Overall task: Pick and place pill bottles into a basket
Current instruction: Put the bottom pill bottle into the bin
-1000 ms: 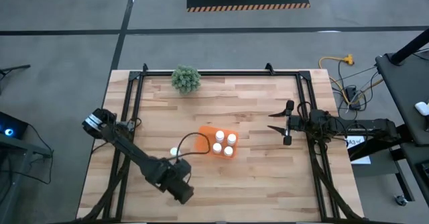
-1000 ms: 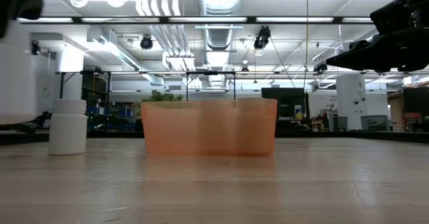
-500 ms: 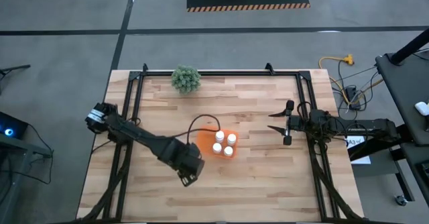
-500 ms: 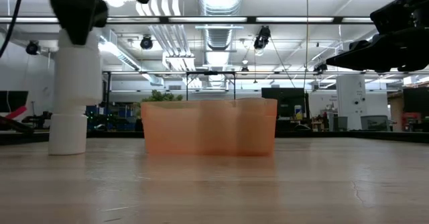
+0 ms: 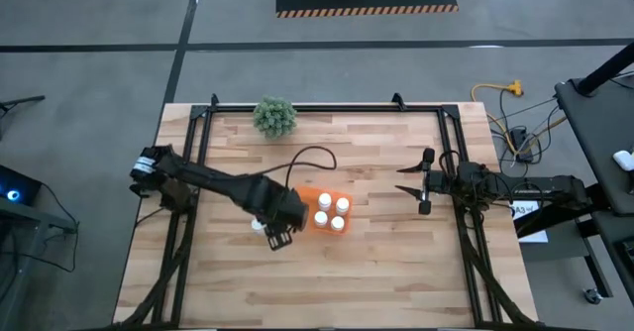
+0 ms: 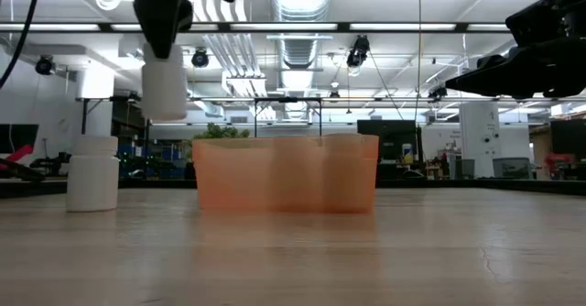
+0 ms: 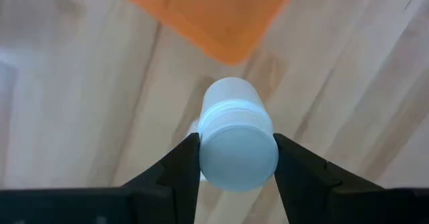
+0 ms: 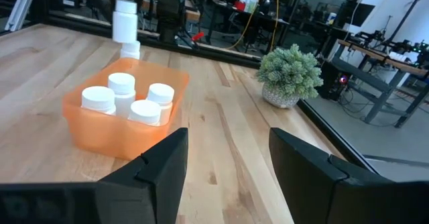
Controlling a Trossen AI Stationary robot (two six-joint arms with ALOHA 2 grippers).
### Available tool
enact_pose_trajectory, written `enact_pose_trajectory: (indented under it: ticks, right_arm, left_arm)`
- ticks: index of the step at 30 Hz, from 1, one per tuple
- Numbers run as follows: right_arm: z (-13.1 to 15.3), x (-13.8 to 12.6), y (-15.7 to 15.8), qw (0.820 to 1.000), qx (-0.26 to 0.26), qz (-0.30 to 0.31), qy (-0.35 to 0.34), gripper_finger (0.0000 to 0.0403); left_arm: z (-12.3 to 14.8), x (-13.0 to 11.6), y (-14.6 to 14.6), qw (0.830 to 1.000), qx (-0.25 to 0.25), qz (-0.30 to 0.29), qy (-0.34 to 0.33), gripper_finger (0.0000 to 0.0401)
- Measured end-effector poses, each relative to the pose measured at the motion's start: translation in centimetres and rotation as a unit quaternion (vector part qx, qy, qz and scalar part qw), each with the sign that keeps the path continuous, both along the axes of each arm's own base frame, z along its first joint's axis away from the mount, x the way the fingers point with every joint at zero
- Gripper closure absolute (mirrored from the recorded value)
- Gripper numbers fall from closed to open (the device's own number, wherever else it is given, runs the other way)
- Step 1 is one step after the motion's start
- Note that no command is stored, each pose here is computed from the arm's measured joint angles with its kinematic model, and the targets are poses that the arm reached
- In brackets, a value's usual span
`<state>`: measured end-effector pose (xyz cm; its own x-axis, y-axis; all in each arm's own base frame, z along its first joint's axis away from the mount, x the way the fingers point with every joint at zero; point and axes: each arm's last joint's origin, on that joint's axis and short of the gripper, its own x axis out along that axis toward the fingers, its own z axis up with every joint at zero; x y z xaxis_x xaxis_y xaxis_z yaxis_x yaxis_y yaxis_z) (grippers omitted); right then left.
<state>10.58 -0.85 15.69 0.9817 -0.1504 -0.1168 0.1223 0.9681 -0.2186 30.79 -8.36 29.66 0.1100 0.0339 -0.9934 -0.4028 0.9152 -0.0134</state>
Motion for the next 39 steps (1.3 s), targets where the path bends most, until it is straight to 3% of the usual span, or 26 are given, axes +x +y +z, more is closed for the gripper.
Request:
enact_pose_trajectory:
  ticks: [18, 30, 39]
  right_arm:
    - [0.0, 0.0, 0.0, 1.0, 0.0, 0.0, 0.0, 0.0204]
    - [-0.1, 0.1, 0.0, 1.0, 0.0, -0.001, 0.007, 0.0204]
    - [-0.1, 0.1, 0.0, 1.0, 0.001, 0.0, 0.008, 0.0204]
  left_arm:
    - [0.5, 2.7, 4.2, 0.999, 0.011, -0.024, -0.028, 0.0258]
    - [-2.1, 7.6, 3.7, 0.997, 0.02, -0.078, 0.007, 0.0258]
    - [-2.2, 8.2, 3.6, 0.997, 0.029, -0.075, 0.014, 0.0258]
